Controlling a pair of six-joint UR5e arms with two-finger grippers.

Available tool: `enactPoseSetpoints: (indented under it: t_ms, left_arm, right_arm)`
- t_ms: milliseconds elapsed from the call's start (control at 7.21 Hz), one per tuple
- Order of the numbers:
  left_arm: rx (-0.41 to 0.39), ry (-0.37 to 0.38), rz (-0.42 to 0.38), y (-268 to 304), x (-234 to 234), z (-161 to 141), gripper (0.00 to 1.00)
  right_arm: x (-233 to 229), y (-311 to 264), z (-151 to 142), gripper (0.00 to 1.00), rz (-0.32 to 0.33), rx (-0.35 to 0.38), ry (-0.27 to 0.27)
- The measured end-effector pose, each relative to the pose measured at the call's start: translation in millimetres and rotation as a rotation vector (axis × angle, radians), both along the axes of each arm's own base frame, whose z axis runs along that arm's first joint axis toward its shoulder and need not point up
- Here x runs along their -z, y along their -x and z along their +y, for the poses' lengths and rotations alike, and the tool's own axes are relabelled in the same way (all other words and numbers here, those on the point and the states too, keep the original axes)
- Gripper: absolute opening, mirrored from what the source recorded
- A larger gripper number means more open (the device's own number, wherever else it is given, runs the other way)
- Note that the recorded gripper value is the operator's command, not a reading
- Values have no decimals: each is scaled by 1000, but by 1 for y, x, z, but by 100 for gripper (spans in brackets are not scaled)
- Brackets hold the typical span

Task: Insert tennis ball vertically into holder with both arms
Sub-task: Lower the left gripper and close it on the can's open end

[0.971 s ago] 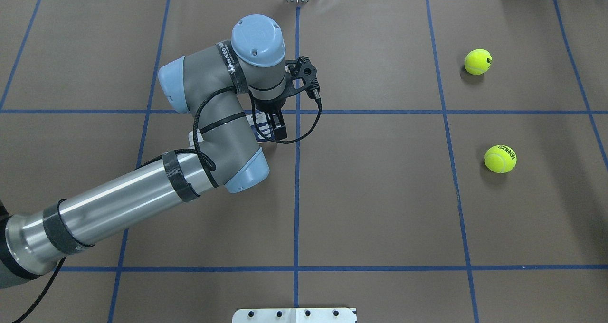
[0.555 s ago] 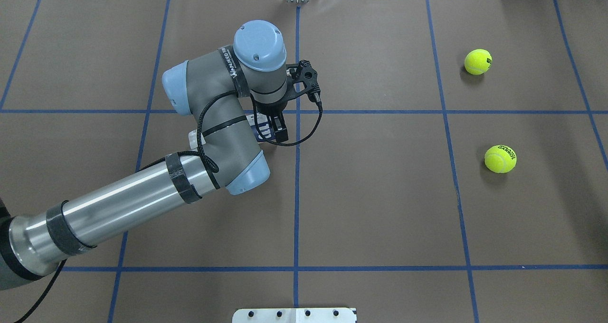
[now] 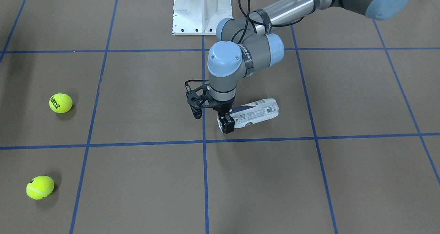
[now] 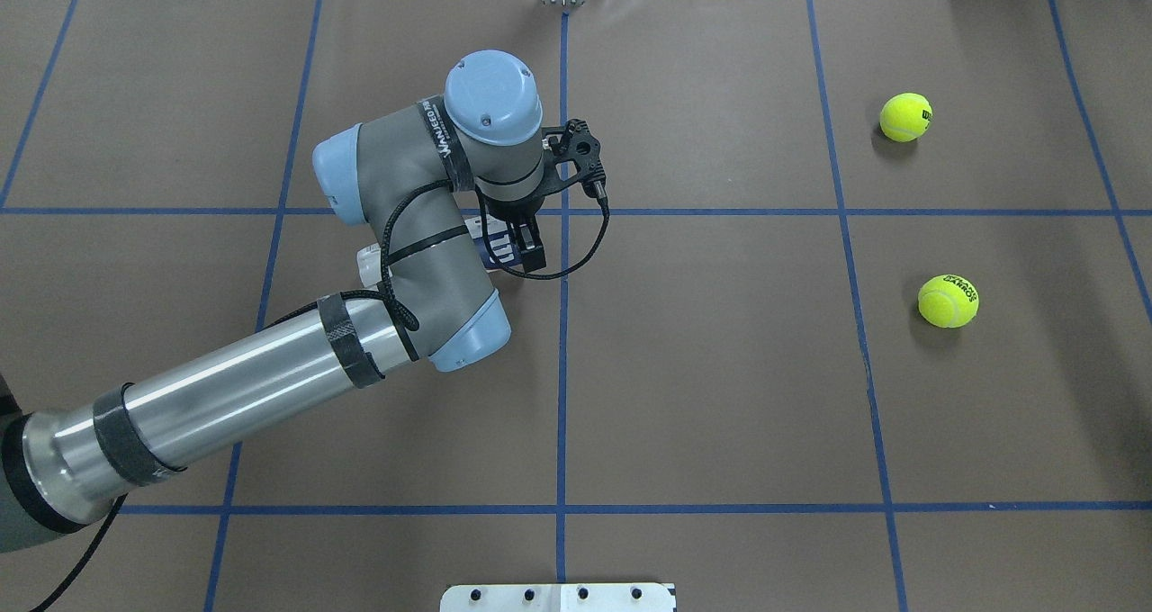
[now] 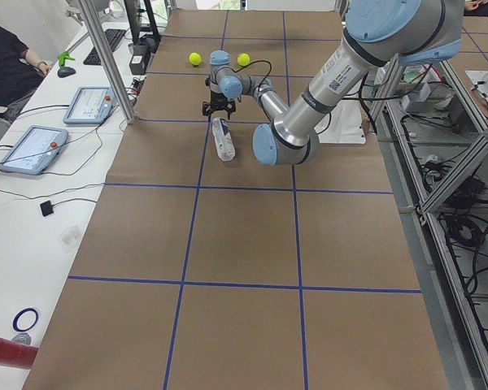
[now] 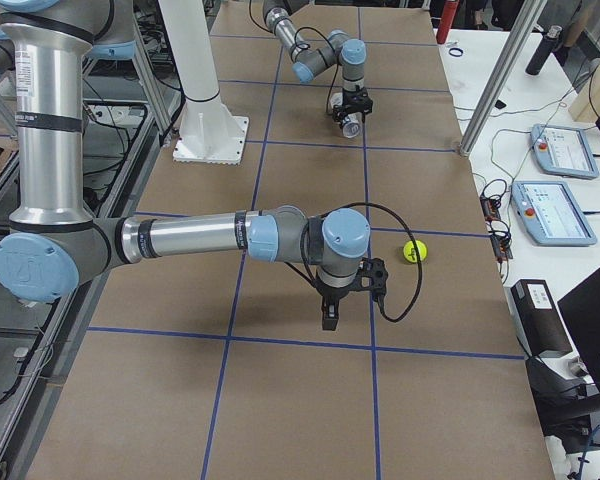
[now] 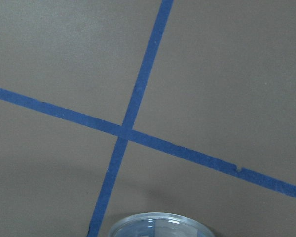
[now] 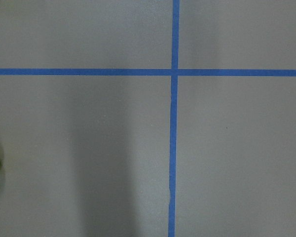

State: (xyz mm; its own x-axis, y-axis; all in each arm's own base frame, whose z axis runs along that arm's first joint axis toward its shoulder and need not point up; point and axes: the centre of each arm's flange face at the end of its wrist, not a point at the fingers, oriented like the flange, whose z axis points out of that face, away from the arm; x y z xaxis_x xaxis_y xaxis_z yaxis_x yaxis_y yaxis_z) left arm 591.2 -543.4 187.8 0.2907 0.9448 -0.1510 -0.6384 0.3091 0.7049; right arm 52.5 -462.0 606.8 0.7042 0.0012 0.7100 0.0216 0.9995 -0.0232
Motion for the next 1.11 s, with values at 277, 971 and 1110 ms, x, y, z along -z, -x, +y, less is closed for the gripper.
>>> enactPoseSetpoints:
  t_ms: [277,971,1110]
  left_arm:
    - [-1,2,-6,-3,-5,-1,99]
    - [-1,-5,1,-12,-20,-8,99]
    - [-2,-5,1,-12,-20,-8,99]
  right_arm:
    - [-1,0,0,100,0,0,1]
    - [-2,0,0,100,1,1,2]
    - [-1,0,-1,100,2,1,1]
